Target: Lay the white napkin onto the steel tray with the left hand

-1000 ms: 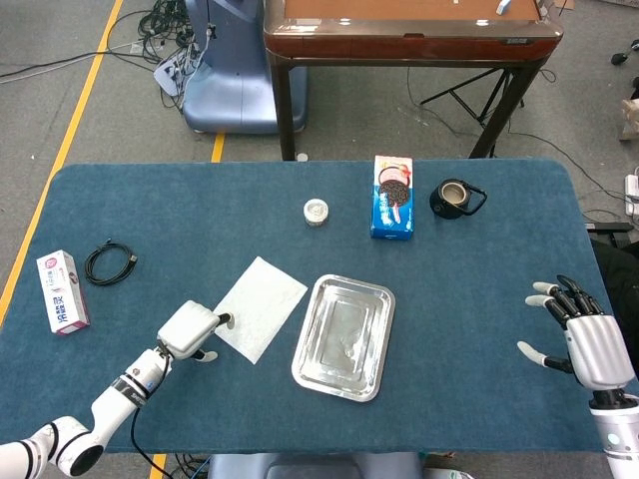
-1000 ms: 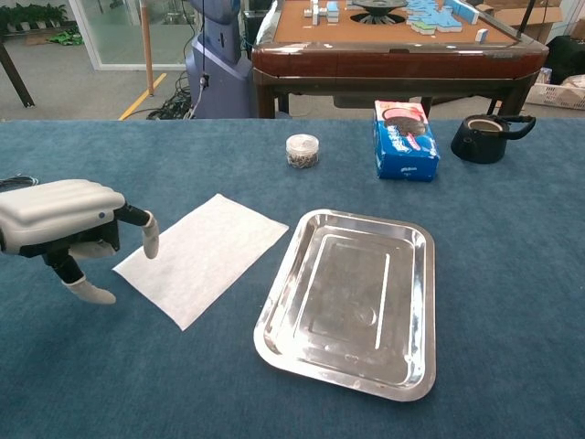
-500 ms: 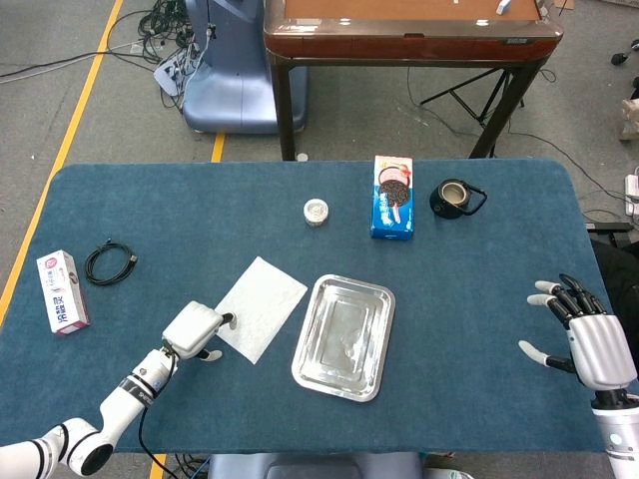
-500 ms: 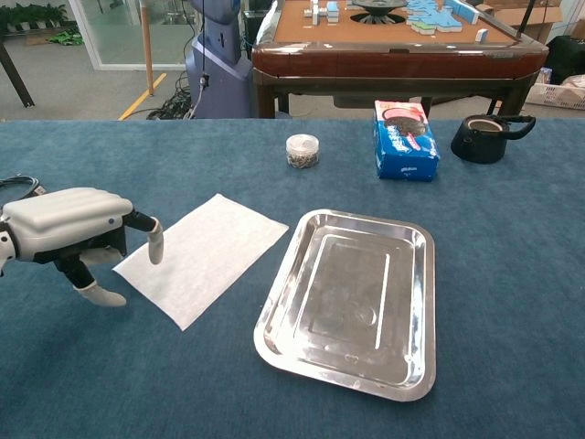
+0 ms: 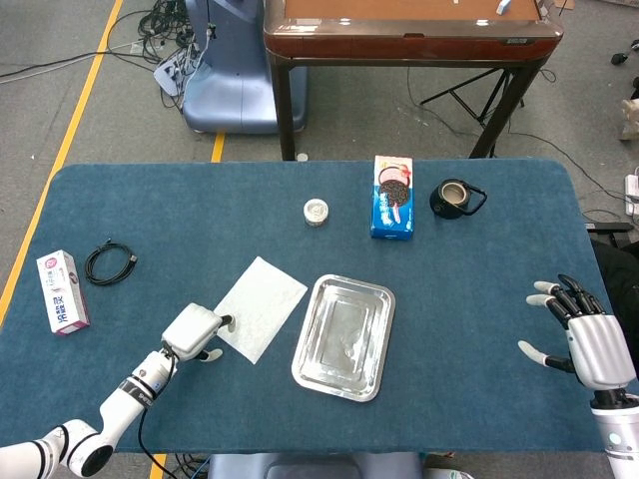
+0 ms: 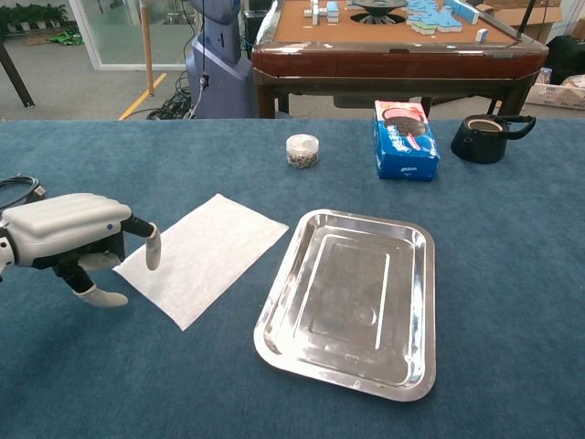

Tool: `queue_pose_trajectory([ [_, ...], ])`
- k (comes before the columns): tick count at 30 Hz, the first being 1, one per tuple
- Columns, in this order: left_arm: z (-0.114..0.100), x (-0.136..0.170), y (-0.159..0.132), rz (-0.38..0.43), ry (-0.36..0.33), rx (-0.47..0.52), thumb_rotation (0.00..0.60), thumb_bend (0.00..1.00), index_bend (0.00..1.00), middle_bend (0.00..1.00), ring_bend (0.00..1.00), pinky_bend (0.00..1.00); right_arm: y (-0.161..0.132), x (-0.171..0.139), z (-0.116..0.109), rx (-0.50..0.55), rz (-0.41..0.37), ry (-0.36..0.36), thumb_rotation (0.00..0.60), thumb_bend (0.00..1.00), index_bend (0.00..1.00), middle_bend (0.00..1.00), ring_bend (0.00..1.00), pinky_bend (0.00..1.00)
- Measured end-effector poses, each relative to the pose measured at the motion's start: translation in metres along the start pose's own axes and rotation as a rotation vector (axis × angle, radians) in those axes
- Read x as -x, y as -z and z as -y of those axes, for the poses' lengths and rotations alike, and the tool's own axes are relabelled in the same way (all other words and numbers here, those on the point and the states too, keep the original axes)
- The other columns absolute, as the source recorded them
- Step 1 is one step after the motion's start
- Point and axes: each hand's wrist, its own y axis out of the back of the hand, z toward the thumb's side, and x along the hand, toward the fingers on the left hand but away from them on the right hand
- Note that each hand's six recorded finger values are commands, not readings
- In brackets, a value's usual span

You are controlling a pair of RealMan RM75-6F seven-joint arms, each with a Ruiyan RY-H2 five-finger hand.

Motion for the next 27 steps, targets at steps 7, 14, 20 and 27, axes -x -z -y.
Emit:
queue_pose_trajectory([
  [7, 0.002, -0.001, 0.001, -0.008, 0.003, 0.004, 0.600, 0.23, 0.46, 1.00, 1.00, 1.00, 0.000, 0.000, 0.000, 0.001, 0.002, 0.000, 0.600, 0.03, 0.36, 0.26, 0.12, 0.23],
  [14, 0.007, -0.001, 0.002, -0.018, 0.012, -0.002, 0.600, 0.23, 0.46, 1.00, 1.00, 1.00, 0.001, 0.000, -0.001, 0.000, 0.003, 0.000, 0.600, 0.03, 0.36, 0.26, 0.12, 0.23],
  [20, 0.009, -0.001, 0.003, -0.022, 0.016, 0.000, 0.600, 0.23, 0.46, 1.00, 1.00, 1.00, 0.001, 0.000, 0.000, 0.000, 0.004, -0.002, 0.600, 0.03, 0.36, 0.26, 0.12, 0.23],
  [27, 0.011, -0.003, 0.002, -0.020, 0.020, 0.006, 0.600, 0.23, 0.47, 1.00, 1.00, 1.00, 0.001, 0.000, -0.001, 0.000, 0.005, 0.000, 0.600, 0.03, 0.36, 0.26, 0.12, 0.23],
])
